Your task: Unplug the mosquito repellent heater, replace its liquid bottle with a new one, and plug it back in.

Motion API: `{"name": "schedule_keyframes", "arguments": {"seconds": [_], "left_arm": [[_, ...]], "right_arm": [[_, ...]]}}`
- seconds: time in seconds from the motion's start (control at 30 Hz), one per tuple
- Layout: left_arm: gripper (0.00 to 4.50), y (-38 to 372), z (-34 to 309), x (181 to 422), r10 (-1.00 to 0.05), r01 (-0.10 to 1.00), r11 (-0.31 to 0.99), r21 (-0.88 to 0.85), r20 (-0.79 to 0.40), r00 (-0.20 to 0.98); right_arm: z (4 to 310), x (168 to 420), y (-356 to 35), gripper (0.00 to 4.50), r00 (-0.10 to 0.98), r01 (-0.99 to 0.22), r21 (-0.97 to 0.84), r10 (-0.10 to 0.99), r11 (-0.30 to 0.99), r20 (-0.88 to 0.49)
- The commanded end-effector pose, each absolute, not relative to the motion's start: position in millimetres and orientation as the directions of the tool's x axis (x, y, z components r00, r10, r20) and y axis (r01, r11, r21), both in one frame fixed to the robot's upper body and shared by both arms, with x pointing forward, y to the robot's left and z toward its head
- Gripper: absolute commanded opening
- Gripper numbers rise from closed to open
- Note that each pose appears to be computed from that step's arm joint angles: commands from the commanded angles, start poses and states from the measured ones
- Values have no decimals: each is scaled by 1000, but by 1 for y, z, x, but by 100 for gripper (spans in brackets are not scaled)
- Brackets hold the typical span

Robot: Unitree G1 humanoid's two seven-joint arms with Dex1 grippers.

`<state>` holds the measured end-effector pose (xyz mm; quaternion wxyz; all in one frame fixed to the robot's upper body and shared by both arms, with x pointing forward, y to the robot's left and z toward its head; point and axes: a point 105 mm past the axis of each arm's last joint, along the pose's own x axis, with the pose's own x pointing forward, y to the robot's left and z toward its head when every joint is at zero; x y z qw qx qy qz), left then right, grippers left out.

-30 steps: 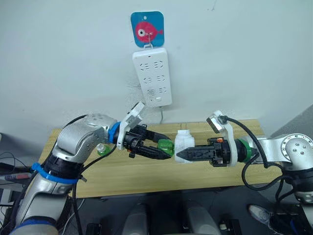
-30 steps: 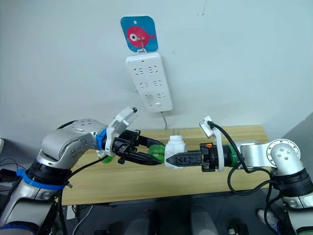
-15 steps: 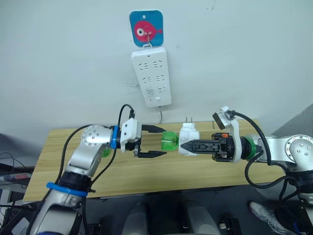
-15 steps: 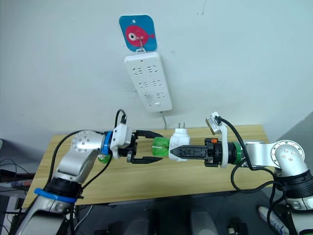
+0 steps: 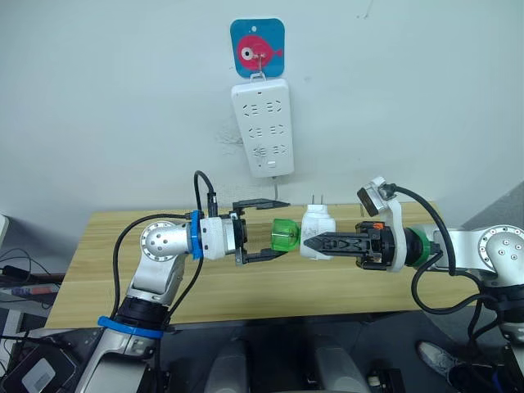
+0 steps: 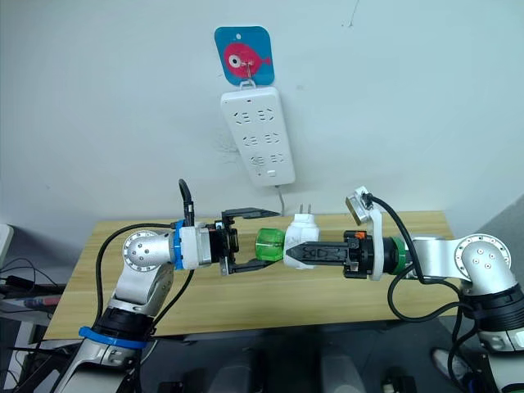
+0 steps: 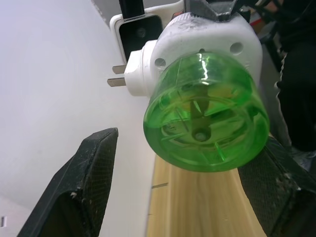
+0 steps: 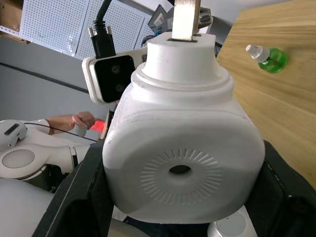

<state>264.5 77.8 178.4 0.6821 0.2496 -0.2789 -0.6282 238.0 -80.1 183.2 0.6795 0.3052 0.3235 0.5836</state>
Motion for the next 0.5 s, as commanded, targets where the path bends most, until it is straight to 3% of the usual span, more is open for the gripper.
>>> {"name": "schedule_keyframes", "arguments": {"seconds": [0.03, 0.17, 0.37, 0.5], "left_arm": [[375, 73, 192, 252, -996, 695, 51, 717, 89, -18], [375, 70, 194, 254, -996, 698, 33, 715, 80, -36], [237, 75, 187, 262, -999, 705, 25, 709, 46, -10], [228, 74, 186, 262, -999, 707, 26, 706, 45, -8]], "right_arm": [[191, 234, -81, 299, 99, -617, 779, 993, 116, -70], [192, 235, -81, 299, 103, -618, 777, 992, 121, -72], [193, 236, -81, 299, 108, -621, 774, 992, 122, -69], [193, 236, -80, 299, 110, -624, 772, 992, 119, -65]]}}
